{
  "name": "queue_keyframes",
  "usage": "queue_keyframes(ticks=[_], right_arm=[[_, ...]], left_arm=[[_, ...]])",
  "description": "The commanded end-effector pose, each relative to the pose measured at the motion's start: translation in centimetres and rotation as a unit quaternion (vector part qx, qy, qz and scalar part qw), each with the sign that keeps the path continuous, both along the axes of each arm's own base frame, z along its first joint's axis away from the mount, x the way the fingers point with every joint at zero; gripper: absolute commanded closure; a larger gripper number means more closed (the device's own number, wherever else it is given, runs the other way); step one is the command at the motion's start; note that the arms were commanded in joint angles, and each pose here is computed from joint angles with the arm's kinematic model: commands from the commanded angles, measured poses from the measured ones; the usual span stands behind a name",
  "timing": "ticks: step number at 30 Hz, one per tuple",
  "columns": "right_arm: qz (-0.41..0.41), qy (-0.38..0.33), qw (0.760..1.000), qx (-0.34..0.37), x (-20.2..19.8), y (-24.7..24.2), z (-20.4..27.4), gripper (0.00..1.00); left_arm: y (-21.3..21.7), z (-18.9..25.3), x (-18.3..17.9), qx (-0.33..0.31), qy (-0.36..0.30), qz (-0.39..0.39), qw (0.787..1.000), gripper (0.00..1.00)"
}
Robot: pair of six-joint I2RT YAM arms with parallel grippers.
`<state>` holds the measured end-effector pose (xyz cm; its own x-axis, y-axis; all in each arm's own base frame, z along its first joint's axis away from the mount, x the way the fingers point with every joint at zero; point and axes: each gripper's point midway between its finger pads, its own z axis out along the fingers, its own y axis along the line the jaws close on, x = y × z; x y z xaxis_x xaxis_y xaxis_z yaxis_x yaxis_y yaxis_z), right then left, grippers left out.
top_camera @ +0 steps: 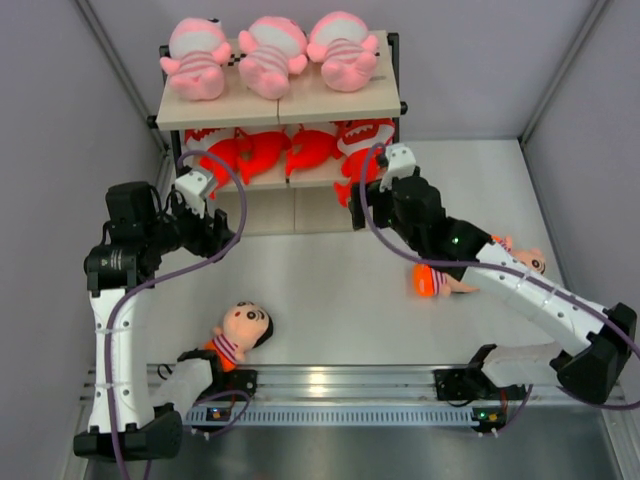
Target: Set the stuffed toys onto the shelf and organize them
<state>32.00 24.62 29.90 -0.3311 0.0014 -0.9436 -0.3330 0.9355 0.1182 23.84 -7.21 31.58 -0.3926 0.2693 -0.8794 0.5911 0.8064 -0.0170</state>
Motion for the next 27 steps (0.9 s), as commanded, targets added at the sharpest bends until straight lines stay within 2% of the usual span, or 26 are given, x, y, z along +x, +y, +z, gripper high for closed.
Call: queue_keyframes(ticks=[1,3,4,6,7,12,13,15,21,25,27], right_arm=[[0.123,-0.133,0.979,-0.094,-2.4,2.2,2.9,0.08],[0.163,-0.187,0.952,-0.179,-3.1,2.0,2.3,0.08],[0.182,-0.221,0.929,-0.233,-3.0,1.9,2.4,0.08],[0.219,-0.246,0.898,-0.291,-3.2,2.1,1.2,0.08],[0.236,-0.270,0.869,-0.341,-3.0,2.0,1.0,0.08],[0.256,-0.346,0.792,-0.433,-2.1,2.6,0.2,0.08],[0.258,-0.362,0.766,-0.465,-1.8,2.7,0.2,0.09],[0.238,-0.374,0.754,-0.485,-0.7,3.1,0.1,0.09],[0.214,-0.405,0.682,-0.570,2.0,4.4,-0.2,0.11],[0.205,-0.393,0.677,-0.587,4.0,4.5,-0.9,0.15],[0.194,-0.383,0.678,-0.597,4.9,3.8,-1.2,0.27]], left_arm=[[0.0,0.1,-0.5,0.006,-0.008,-0.007,1.000,0.22],[-0.1,0.1,-0.6,0.004,-0.008,-0.010,1.000,0.21],[-0.2,0.1,-0.7,0.003,-0.007,-0.012,1.000,0.22],[-0.3,0.2,-0.8,0.002,-0.009,-0.016,1.000,0.21],[-0.4,0.1,-0.8,0.002,-0.007,-0.017,1.000,0.22],[-0.3,-0.3,-0.8,0.001,-0.002,-0.015,1.000,0.21],[-0.4,-0.3,-0.8,0.001,-0.002,-0.017,1.000,0.22],[-0.4,-0.3,-0.8,0.001,-0.002,-0.016,1.000,0.22],[-0.1,-0.4,-0.7,0.005,0.000,-0.011,1.000,0.21],[-0.1,-0.4,-0.7,0.007,-0.002,-0.009,1.000,0.21],[0.0,-0.6,-0.8,0.009,-0.001,-0.008,1.000,0.22]])
